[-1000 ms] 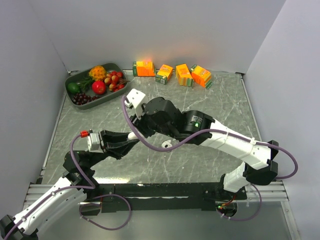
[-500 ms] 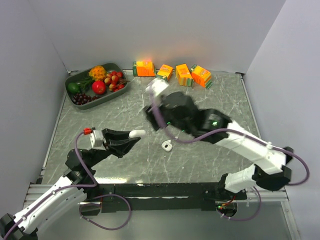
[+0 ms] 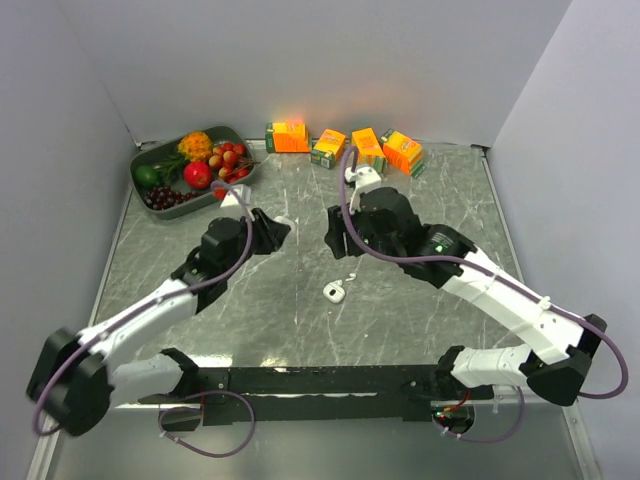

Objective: Insert the wireless bluetooth earbuds into the charging case
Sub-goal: Place the charging case at the center of the board.

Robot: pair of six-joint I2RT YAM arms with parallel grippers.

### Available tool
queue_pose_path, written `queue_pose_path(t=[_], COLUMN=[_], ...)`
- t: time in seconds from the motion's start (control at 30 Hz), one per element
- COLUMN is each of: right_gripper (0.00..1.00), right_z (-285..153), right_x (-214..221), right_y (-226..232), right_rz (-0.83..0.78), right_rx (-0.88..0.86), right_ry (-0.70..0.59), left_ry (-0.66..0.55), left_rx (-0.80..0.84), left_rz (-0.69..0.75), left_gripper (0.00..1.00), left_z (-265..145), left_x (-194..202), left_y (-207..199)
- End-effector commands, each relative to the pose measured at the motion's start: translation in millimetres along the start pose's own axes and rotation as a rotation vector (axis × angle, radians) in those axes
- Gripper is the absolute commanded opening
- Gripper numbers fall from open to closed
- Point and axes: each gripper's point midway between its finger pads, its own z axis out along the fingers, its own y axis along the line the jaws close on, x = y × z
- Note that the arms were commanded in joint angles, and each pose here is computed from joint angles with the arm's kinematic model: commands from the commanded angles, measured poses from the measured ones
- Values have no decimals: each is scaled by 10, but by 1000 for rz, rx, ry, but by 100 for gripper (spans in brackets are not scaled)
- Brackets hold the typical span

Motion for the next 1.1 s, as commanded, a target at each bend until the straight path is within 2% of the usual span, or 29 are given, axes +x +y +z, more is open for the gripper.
queue_pose_path(t=[0.0,0.07,0.1,0.2,0.5,0.6,0.7,0.73,0.83,1.07], right_gripper=[65,65,65,65,65,65,65,65,65,65], right_z=[75,91,111,115,160,187,212,219,242,250], right_x=[7,48,98,150,286,332,370,378,399,380], right_y=[63,51,34,0,-93,-112,-122,-131,-142,-195], right_rz=[72,80,83,89,83,88,93,95,97,95], right_rx=[-44,-46,-43,-45,-32,-30,-32,-28,-24,-4], right_ry=[-20,-16,-5,-2,32,47,53,55,62,53], left_ry=[-21,-4,41,73,121,134,165,174,201,264], left_rx=[-84,-90,-119,-113,-118,-145,-163,-173,-201,-274], left_rz=[-158,-204,-219,-261,-308,-329,-332,-335,-335,-326], left_gripper=[1,1,1,1,3,13,30,40,52,59], left_z=[454,640,779,1007,1311,1299,1261,1241,1189,1036], left_x=[-87,-106,69,212,502,557,672,707,802,1004], left_y=[268,348,485,634,1115,1264,1347,1373,1439,1595])
